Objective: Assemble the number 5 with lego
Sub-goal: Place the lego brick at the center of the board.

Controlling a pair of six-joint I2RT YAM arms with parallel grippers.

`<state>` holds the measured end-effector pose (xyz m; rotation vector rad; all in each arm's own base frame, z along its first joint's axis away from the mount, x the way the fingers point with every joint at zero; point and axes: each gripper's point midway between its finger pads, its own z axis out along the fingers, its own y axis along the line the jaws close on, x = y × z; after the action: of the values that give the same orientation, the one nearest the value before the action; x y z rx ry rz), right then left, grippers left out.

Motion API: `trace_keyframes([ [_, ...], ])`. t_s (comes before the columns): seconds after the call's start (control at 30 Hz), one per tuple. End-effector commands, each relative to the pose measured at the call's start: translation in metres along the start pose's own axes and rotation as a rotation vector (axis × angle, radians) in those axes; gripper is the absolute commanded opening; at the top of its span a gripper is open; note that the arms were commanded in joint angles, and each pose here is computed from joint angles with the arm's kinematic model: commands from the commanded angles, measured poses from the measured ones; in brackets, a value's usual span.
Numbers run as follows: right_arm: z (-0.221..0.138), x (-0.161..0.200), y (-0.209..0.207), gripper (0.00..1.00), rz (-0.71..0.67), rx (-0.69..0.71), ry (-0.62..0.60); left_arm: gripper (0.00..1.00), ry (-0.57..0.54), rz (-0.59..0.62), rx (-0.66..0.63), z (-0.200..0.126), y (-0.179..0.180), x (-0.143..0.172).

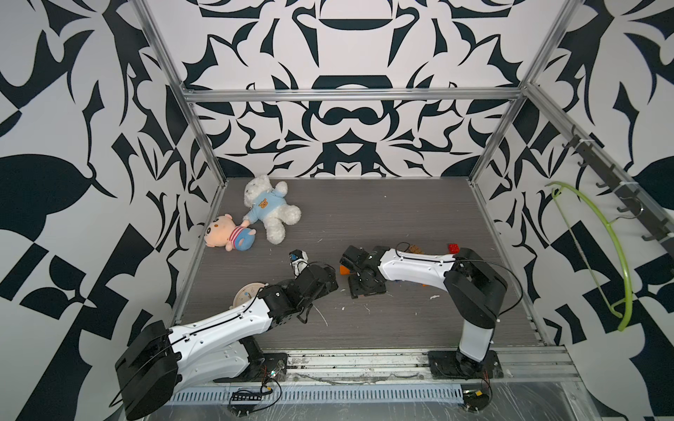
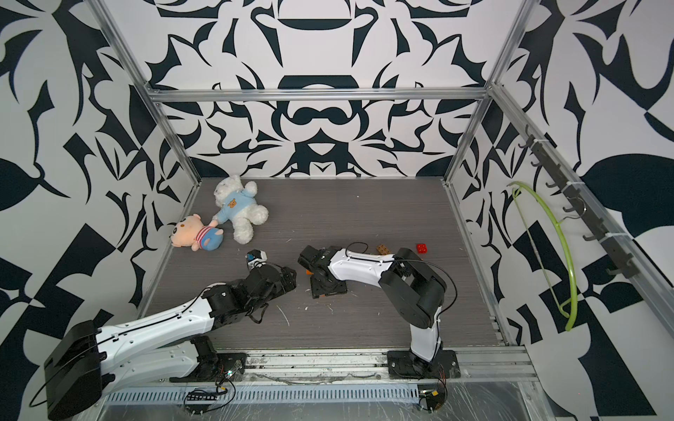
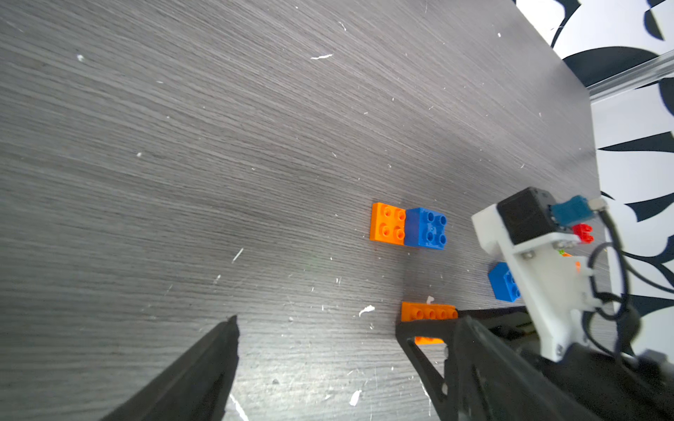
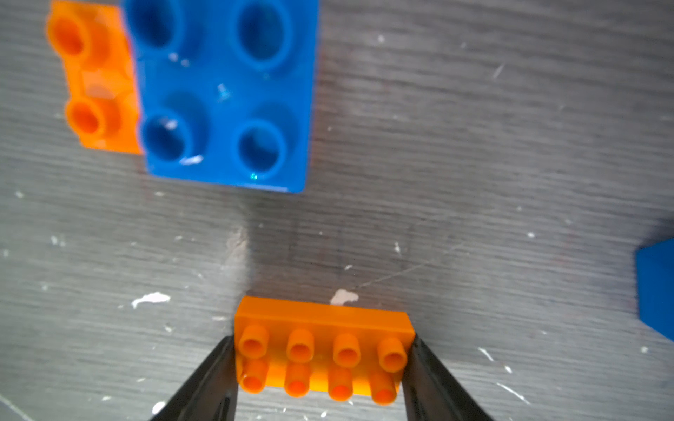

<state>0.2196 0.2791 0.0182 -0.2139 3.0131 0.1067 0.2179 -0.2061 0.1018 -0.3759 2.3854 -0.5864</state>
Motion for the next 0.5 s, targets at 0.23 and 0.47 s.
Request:
trace_keyframes([
  [0.23, -0.008, -0.008, 0.003, 0.71, 0.026, 0.000, -0.027, 0.99, 0.000, 0.020, -0.018, 0.003, -0.006, -0.003],
  [0.47, -0.026, -0.012, 0.001, 0.74, 0.033, -0.012, -0.070, 0.99, 0.011, 0.037, -0.018, 0.005, -0.010, -0.002],
])
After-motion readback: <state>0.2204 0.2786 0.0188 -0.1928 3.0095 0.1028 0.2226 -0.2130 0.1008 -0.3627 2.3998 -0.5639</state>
